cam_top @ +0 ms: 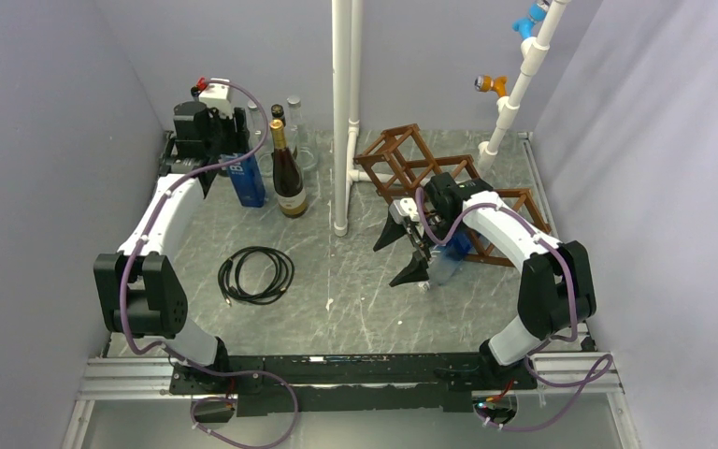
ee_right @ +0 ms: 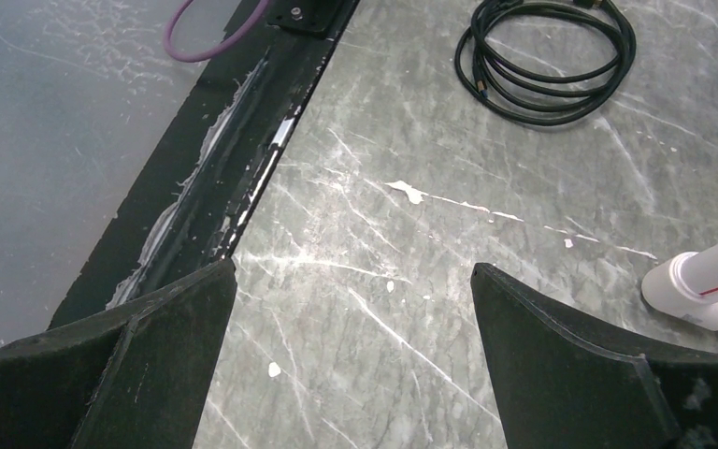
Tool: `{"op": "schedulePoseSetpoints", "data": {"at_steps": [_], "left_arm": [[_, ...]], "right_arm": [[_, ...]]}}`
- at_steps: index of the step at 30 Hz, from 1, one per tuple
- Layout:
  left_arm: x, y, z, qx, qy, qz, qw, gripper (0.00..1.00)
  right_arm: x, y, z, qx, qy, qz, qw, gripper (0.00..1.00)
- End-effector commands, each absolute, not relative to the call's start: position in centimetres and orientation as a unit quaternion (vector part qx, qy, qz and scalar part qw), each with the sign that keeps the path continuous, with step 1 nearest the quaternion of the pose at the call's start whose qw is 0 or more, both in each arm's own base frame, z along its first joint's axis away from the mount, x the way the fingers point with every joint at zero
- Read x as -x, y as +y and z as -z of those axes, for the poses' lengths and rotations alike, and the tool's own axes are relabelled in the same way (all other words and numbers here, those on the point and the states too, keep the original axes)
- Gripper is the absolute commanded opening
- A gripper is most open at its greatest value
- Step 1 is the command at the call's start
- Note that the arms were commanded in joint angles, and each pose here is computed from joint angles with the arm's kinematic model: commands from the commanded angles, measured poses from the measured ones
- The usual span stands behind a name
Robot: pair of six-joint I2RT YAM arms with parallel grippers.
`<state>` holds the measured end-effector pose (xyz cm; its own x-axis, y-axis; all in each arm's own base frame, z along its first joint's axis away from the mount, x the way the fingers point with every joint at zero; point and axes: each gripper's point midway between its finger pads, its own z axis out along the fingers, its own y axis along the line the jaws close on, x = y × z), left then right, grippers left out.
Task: Take the wine bottle off the wine rack
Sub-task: Place the wine bottle at the center of the board.
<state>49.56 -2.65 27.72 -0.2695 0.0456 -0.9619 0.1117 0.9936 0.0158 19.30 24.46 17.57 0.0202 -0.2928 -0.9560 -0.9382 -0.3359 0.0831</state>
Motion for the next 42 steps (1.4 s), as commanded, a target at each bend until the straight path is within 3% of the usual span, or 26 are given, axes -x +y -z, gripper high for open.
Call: {"op": "schedulePoseSetpoints", "data": {"at_steps": [1, 20, 27, 42], "left_arm": [[-49.7, -2.8, -39.4, -0.059, 0.694, 0.022, 0.717, 0.64], [-45.4, -3.3, -44.3, -0.057, 0.657, 0.045, 0.751, 0.82], [-41.3, -3.5, -45.2, -0.044, 0.652, 0.064, 0.754, 0.99], [-31.3, -6.9, -39.4, -0.014, 0.683, 0.211, 0.699, 0.99]], "right_arm": [[-19.9, 24.8, -19.0, 0.650, 0.456, -0.502, 0.343, 1.00], [-19.7, 24.7, -19.2, 0.653, 0.452, -0.501, 0.345, 1.00], [-19.6, 24.4, -19.8, 0.655, 0.448, -0.496, 0.352, 1.00], [-20.0, 22.4, -21.9, 0.671, 0.455, -0.422, 0.406, 1.00]]}}
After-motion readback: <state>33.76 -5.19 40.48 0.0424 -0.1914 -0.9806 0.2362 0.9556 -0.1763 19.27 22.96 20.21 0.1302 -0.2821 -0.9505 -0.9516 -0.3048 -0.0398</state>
